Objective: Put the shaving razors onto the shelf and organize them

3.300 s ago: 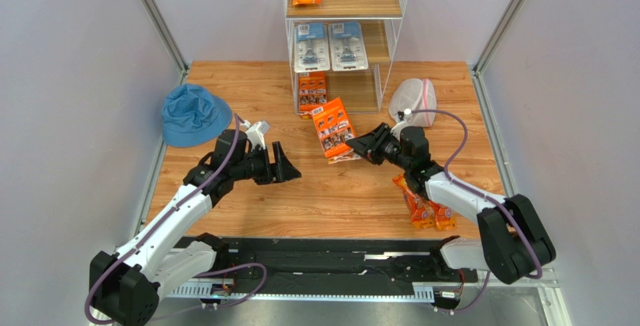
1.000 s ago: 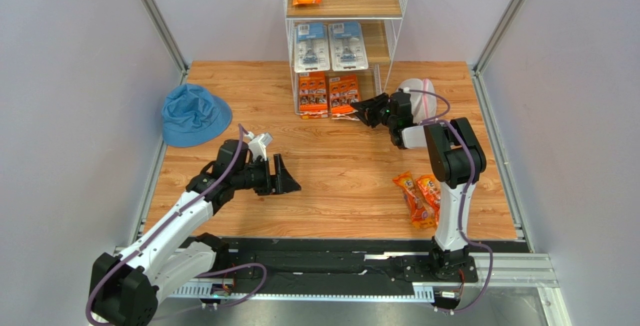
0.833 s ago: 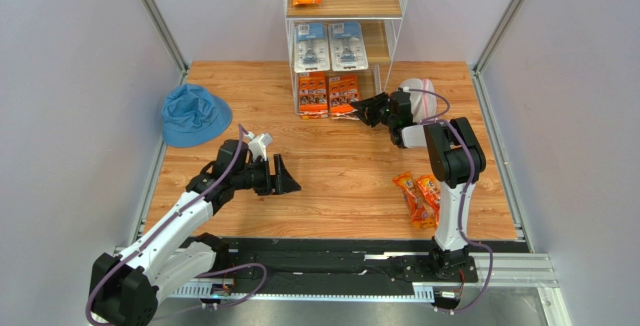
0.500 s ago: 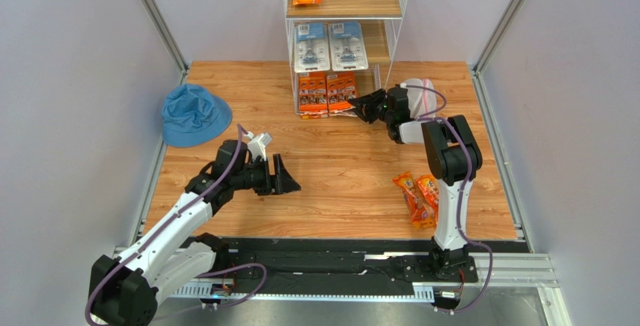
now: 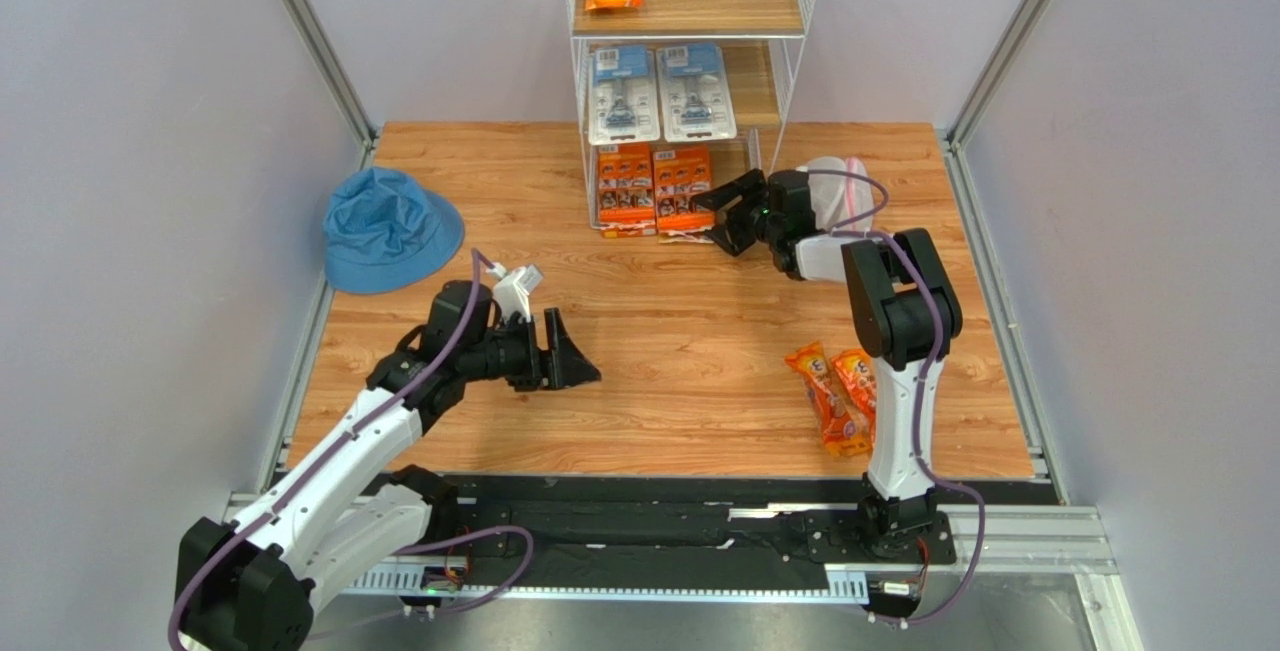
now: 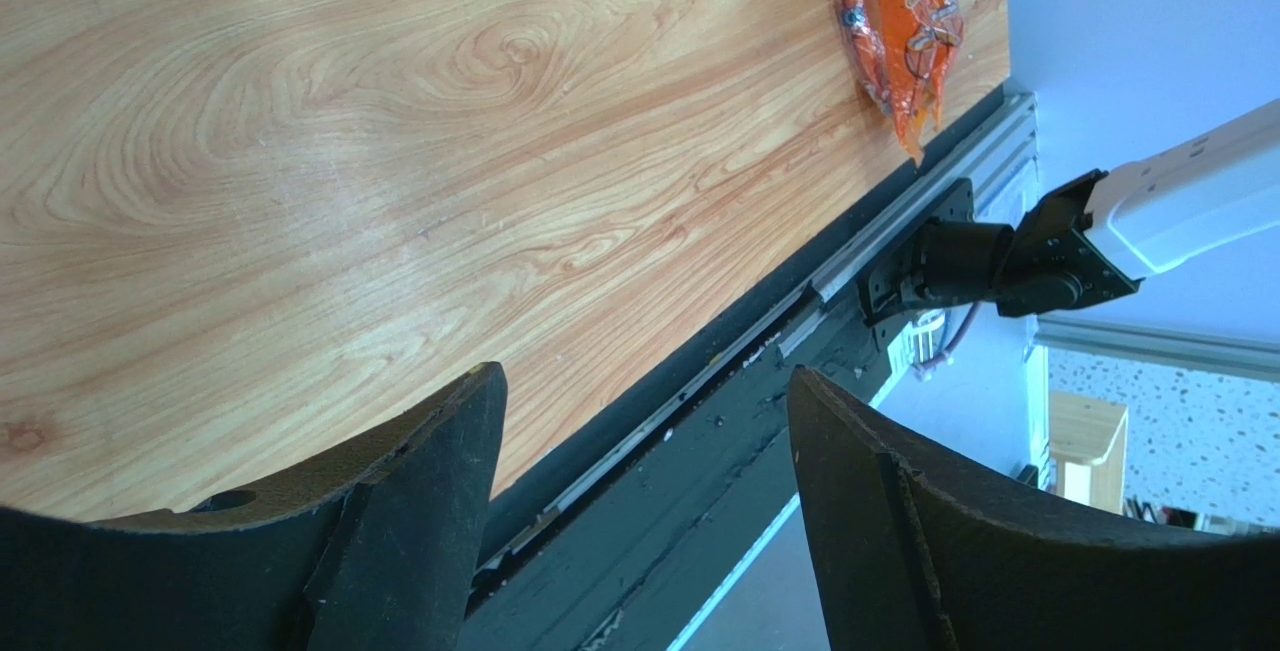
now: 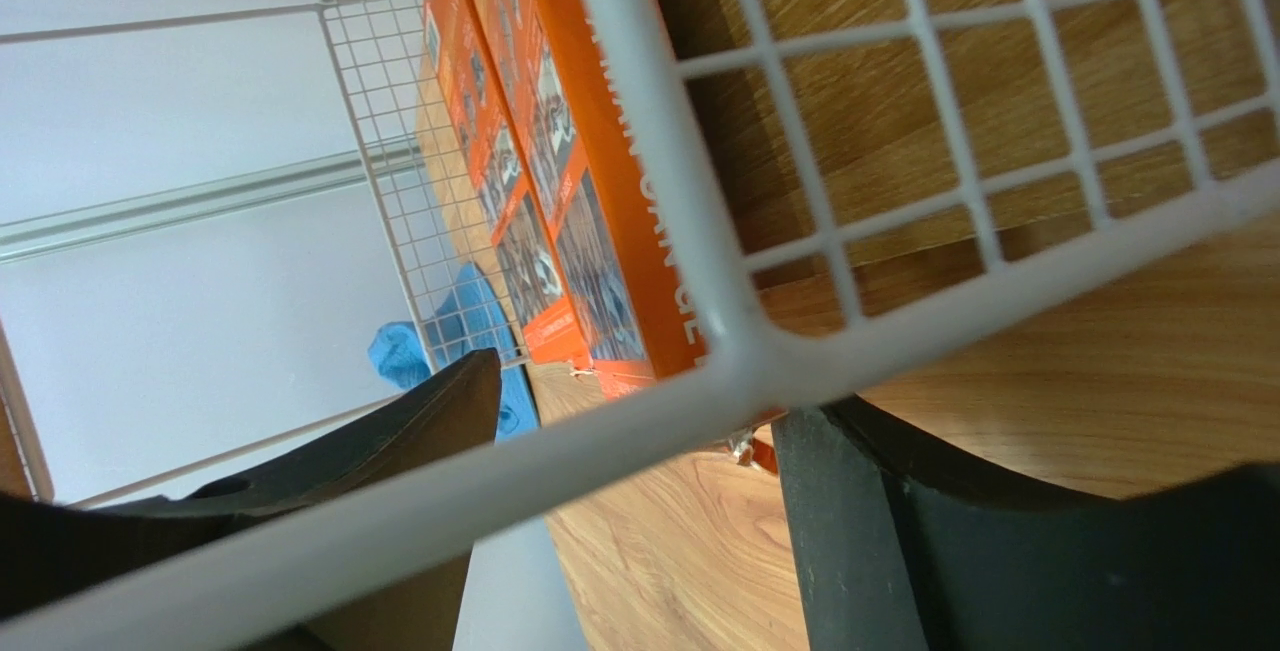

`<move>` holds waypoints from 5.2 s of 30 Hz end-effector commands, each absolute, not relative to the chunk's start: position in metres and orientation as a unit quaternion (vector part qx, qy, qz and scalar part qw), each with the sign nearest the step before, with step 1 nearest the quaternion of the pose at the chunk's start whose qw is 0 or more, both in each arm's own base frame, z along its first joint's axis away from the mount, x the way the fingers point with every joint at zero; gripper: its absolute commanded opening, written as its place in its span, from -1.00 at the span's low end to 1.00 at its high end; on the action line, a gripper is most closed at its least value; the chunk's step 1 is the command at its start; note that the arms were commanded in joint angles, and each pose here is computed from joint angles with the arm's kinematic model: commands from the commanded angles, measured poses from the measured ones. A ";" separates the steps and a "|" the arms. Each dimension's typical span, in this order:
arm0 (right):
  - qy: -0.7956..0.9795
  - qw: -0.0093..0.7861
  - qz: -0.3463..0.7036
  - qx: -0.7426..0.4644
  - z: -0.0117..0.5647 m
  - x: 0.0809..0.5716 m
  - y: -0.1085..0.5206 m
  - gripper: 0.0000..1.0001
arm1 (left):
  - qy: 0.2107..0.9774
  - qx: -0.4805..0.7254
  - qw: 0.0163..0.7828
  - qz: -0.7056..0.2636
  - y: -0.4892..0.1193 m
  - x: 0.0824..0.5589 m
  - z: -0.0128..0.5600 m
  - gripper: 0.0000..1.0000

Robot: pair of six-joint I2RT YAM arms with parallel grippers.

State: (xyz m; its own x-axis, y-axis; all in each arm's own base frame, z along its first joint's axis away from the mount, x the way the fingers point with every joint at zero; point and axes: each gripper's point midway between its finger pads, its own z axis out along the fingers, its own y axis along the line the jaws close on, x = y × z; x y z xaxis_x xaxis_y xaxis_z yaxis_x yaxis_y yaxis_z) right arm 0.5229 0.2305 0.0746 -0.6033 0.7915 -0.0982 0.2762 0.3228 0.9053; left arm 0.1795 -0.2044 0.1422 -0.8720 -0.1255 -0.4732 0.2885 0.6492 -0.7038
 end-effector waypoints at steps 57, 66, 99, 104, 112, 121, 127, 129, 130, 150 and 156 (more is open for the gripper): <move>0.752 0.323 0.509 0.267 0.147 0.471 0.237 -0.12 | 0.864 0.054 0.253 -0.432 -0.204 0.170 0.147 0.54; 0.784 0.325 0.485 0.211 0.181 0.397 0.228 -0.09 | 0.853 0.057 0.265 -0.445 -0.204 0.164 0.162 0.54; 0.783 0.435 0.385 0.222 0.183 0.205 0.124 0.61 | 0.849 0.065 0.271 -0.450 -0.199 0.150 0.170 0.54; 0.795 0.430 0.368 0.220 0.184 0.201 0.121 0.62 | 0.852 0.063 0.267 -0.447 -0.199 0.153 0.170 0.53; 0.800 0.428 0.347 0.235 0.184 0.203 0.114 0.57 | 0.852 0.068 0.268 -0.445 -0.202 0.157 0.177 0.53; 0.819 0.432 0.297 0.234 0.191 0.200 0.099 0.64 | 0.856 0.087 0.259 -0.438 -0.224 0.167 0.180 0.52; 0.825 0.432 0.255 0.260 0.188 0.197 0.083 0.67 | 0.857 0.122 0.246 -0.436 -0.260 0.168 0.181 0.52; 0.830 0.426 0.240 0.269 0.184 0.193 0.078 0.68 | 0.860 0.137 0.236 -0.432 -0.279 0.169 0.179 0.52; 0.830 0.425 0.234 0.275 0.182 0.192 0.075 0.68 | 0.861 0.142 0.232 -0.429 -0.286 0.169 0.178 0.52; 0.814 0.429 0.229 0.319 0.190 0.172 0.060 0.64 | 0.857 0.150 0.093 -0.485 -0.466 0.198 0.139 0.52; 0.809 0.434 0.236 0.319 0.203 0.161 0.057 0.64 | 0.866 0.120 0.060 -0.482 -0.490 0.210 0.118 0.54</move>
